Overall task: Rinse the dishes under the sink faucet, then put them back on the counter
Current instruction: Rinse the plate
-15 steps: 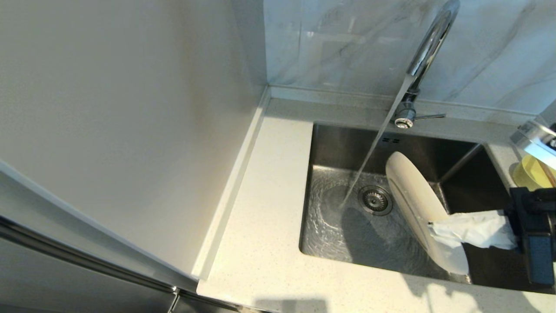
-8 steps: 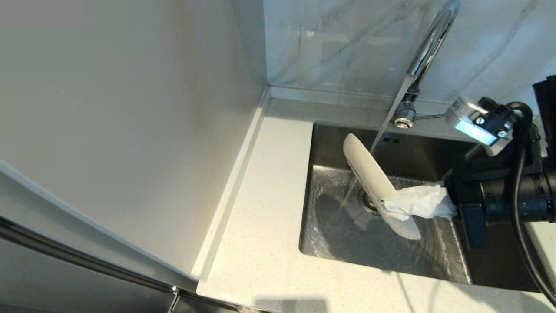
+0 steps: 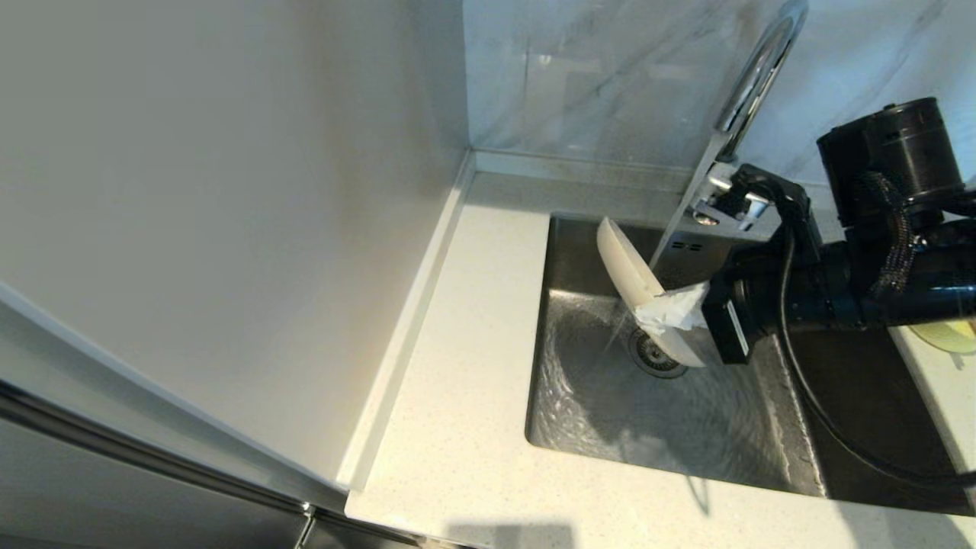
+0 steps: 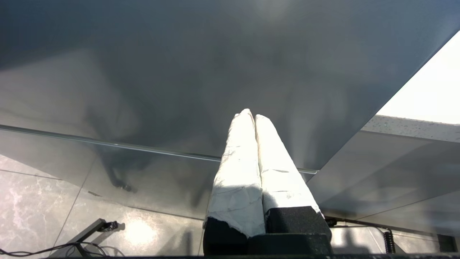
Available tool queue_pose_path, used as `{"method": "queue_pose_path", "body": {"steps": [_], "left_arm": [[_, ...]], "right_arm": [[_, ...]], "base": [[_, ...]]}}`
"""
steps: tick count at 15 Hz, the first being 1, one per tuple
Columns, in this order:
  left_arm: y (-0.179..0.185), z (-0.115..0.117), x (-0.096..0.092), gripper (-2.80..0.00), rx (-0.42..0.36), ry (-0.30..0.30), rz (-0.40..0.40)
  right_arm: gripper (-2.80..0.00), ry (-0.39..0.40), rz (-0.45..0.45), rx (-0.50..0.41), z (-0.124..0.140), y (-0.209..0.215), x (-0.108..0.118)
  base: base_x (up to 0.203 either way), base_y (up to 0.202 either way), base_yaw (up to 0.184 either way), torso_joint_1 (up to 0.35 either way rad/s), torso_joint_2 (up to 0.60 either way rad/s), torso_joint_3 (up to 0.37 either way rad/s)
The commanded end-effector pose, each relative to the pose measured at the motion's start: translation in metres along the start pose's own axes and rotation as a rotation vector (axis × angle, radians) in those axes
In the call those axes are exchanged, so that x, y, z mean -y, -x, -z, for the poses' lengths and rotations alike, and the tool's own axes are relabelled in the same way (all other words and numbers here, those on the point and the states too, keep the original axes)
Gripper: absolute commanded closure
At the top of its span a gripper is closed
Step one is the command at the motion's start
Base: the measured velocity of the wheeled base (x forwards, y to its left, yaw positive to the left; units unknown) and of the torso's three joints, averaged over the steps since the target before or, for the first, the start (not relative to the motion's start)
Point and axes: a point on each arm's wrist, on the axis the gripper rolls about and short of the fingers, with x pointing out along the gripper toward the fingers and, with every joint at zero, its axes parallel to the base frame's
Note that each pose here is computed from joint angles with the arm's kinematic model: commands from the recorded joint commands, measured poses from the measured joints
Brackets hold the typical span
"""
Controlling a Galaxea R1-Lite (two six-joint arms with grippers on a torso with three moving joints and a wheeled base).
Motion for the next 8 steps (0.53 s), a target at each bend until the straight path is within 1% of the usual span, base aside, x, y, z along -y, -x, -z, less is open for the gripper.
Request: {"method": "queue_pose_path", "body": {"steps": [1,5,8], "left_arm": [[0.0,0.0,0.0,0.0,0.0,0.0,0.0],[0.0,0.0,0.0,0.0,0.0,0.0,0.0],[0.0,0.0,0.0,0.0,0.0,0.0,0.0]], "right_arm": [[0.0,-0.017,0.008,-0.024,0.001,-0.017,0.012],[0.0,-0.051,0.037,-0.056,0.007,-0.031,0.03],[0.0,-0.078,0.086,-0.068,0.009,-0.037,0.048]], "base": [[0.0,0.0,0.0,0.0,0.0,0.0],[0.0,0.0,0.0,0.0,0.0,0.0],[0.0,0.0,0.0,0.0,0.0,0.0]]}}
